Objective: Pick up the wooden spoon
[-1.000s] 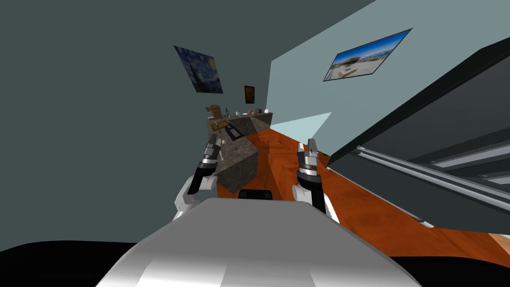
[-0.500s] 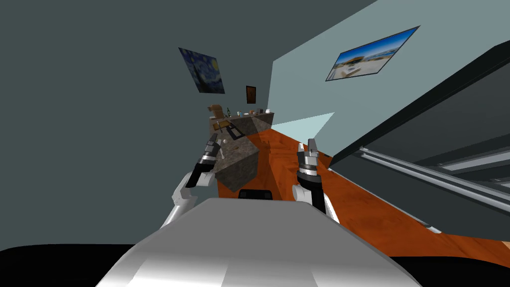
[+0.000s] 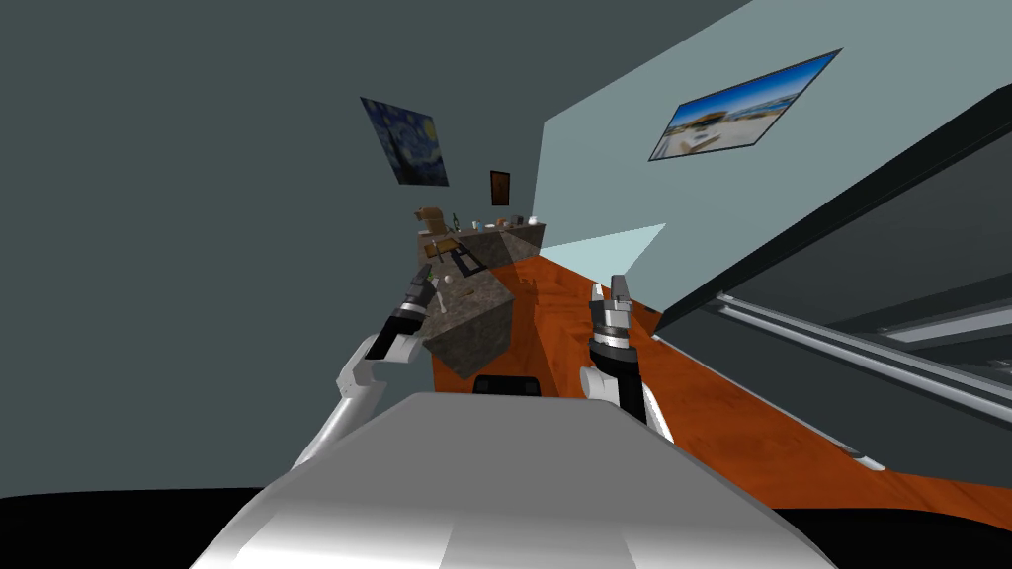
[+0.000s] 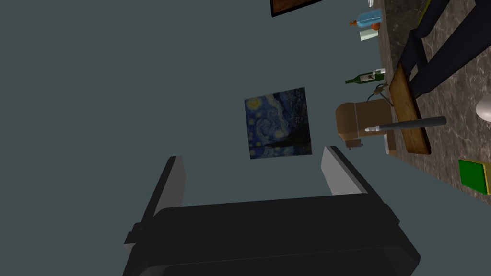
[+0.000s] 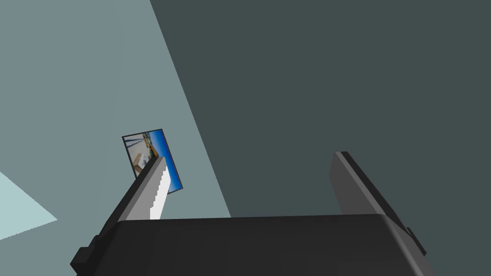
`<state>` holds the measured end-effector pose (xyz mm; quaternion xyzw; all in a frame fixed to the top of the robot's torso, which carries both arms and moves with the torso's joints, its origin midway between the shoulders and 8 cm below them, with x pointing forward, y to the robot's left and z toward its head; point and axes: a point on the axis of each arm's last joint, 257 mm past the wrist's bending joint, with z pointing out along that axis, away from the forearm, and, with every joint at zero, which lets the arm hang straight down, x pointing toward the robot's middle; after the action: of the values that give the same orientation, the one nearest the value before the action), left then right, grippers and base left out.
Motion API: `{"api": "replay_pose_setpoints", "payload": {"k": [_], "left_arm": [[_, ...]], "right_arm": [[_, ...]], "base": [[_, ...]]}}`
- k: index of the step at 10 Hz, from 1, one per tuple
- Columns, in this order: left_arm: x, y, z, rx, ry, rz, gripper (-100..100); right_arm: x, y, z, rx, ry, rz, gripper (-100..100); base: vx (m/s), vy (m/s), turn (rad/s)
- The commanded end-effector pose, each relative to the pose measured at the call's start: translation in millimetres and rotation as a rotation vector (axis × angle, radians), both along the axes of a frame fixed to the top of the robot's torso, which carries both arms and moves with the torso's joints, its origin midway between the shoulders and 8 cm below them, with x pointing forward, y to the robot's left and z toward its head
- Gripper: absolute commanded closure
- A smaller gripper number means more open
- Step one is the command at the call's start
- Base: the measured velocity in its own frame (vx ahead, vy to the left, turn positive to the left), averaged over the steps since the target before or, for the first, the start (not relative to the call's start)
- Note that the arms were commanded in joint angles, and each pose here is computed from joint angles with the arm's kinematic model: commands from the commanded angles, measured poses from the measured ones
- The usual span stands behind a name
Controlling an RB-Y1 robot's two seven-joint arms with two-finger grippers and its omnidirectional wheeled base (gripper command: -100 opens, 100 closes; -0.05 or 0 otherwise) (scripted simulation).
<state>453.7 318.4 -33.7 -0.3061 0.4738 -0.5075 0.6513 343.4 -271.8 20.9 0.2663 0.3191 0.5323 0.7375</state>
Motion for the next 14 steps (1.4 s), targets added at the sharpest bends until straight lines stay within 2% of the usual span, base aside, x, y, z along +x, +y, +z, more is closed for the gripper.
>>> {"api": "replay_pose_setpoints", "payload": {"k": [1, 2, 3, 4, 5, 7, 8, 9, 10, 12, 13, 14], "left_arm": [[9.5, 14.0, -7.5, -0.019, 0.05, 0.008, -100], [11.7, 16.3, -13.8, -0.02, 0.076, 0.017, -100], [19.6, 28.1, -18.9, -0.039, 0.115, 0.024, -100], [21.0, 30.0, -23.9, -0.04, 0.135, 0.032, -100], [27.4, 40.9, -25.2, -0.061, 0.159, 0.036, -100], [29.4, 44.4, -34.5, -0.063, 0.195, 0.05, -100], [35.8, 57.0, -39.0, -0.087, 0.232, 0.061, -100], [36.6, 59.3, -45.3, -0.089, 0.256, 0.071, -100], [42.0, 71.2, -47.4, -0.116, 0.282, 0.08, -100], [42.6, 74.6, -56.6, -0.118, 0.318, 0.095, -100], [47.2, 87.2, -60.3, -0.148, 0.35, 0.108, -100], [47.2, 89.4, -66.3, -0.15, 0.372, 0.118, -100]], "right_arm": [[0.0, 0.0, 0.0, 0.0, 0.0, 0.0, 0], [0.0, 0.0, 0.0, 0.0, 0.0, 0.0, 0], [0.0, 0.0, 0.0, 0.0, 0.0, 0.0, 0], [0.0, 0.0, 0.0, 0.0, 0.0, 0.0, 0], [0.0, 0.0, 0.0, 0.0, 0.0, 0.0, 0], [0.0, 0.0, 0.0, 0.0, 0.0, 0.0, 0], [0.0, 0.0, 0.0, 0.0, 0.0, 0.0, 0], [0.0, 0.0, 0.0, 0.0, 0.0, 0.0, 0], [0.0, 0.0, 0.0, 0.0, 0.0, 0.0, 0], [0.0, 0.0, 0.0, 0.0, 0.0, 0.0, 0], [0.0, 0.0, 0.0, 0.0, 0.0, 0.0, 0], [0.0, 0.0, 0.0, 0.0, 0.0, 0.0, 0]], "base": [[-0.015, -0.019, 0.026], [-0.011, -0.017, 0.012], [-0.009, -0.02, 0.012], [-0.007, -0.015, 0.008], [-0.005, -0.019, 0.004], [-0.002, -0.013, 0.001], [0.002, -0.014, -0.008], [0.002, -0.015, -0.003], [0.005, -0.019, -0.027], [0.003, -0.012, -0.001], [0.01, -0.014, -0.029], [0.009, -0.015, -0.02]]}}
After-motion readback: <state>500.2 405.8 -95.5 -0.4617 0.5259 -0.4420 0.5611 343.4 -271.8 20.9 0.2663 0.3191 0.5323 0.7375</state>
